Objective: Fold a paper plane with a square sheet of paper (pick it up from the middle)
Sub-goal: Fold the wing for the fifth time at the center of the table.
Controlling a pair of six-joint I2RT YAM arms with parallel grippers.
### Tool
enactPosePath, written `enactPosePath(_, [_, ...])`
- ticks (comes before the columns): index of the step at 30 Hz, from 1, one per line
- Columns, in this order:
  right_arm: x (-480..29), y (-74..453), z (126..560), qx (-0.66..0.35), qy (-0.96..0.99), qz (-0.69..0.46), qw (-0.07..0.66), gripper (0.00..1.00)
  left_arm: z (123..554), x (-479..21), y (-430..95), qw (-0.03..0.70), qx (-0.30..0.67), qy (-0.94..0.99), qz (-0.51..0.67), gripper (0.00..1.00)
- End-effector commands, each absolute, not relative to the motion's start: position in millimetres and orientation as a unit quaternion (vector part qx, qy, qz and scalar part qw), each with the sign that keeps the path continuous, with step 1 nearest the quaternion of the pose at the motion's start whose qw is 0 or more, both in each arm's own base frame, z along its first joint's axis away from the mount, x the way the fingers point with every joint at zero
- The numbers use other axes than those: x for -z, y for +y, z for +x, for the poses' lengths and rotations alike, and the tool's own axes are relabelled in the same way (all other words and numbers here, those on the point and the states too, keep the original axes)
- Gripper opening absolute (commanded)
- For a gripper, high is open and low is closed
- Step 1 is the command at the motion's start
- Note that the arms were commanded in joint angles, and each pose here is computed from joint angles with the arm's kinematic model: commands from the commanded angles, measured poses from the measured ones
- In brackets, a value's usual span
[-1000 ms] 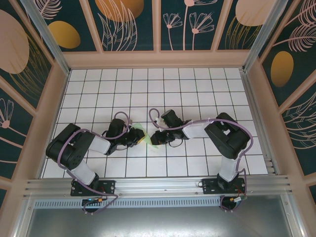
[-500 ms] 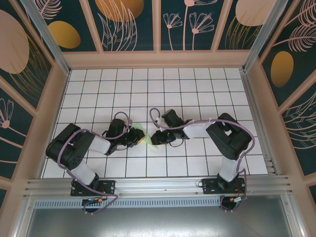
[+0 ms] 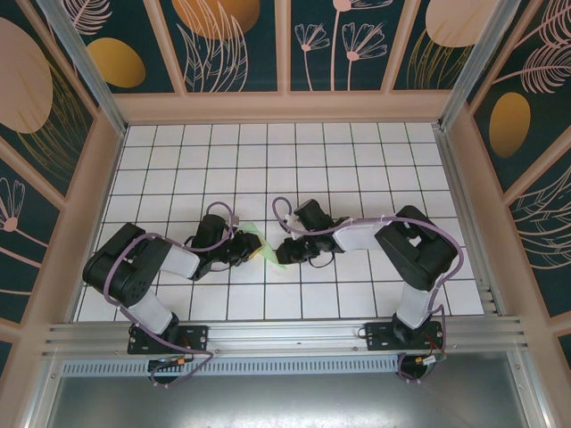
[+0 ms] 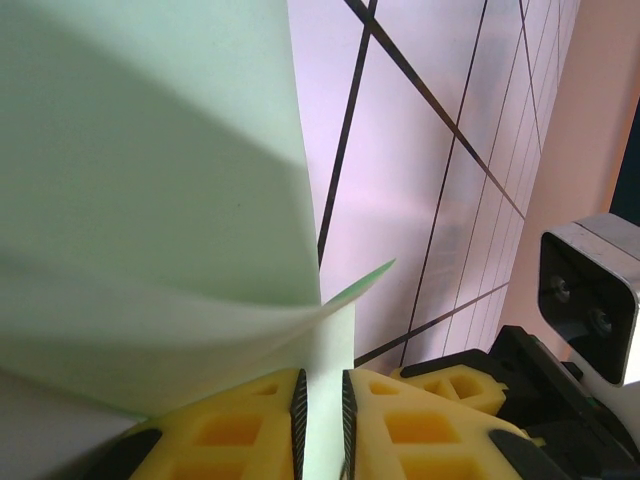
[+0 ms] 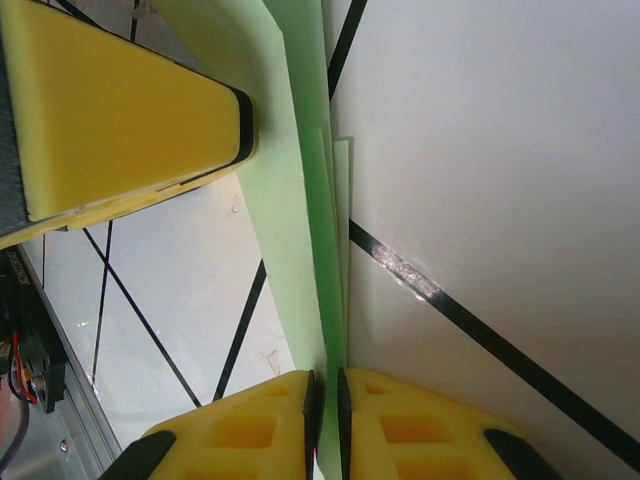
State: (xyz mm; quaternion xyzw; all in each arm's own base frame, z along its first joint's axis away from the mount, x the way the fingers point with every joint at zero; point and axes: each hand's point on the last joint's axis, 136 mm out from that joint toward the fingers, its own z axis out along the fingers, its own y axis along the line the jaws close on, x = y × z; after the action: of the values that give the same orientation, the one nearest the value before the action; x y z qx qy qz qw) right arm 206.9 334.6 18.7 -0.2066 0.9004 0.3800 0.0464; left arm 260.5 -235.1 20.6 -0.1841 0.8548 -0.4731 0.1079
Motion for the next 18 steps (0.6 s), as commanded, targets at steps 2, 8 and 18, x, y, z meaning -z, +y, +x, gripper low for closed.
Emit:
enactPosePath(2, [11.8, 316.9, 197.6, -0.339, 0.921, -0.191, 0.015, 0.16, 247.7, 21.0, -211.9, 0.092, 0.393, 0.888, -0.220, 0.21])
enactPosePath(8, [-14.8, 320.9, 201.2, -0.355, 0.912, -0.200, 0.037, 0.17, 247.6, 21.2, -211.3, 0.092, 0.391, 0.889, -0.221, 0.21])
enactPosePath(18, [-12.7, 315.3, 193.2, -0.354, 0.912, -0.205, 0.025, 0.17, 247.1, 21.5, -210.5, 0.092, 0.388, 0.890, -0.220, 0.21])
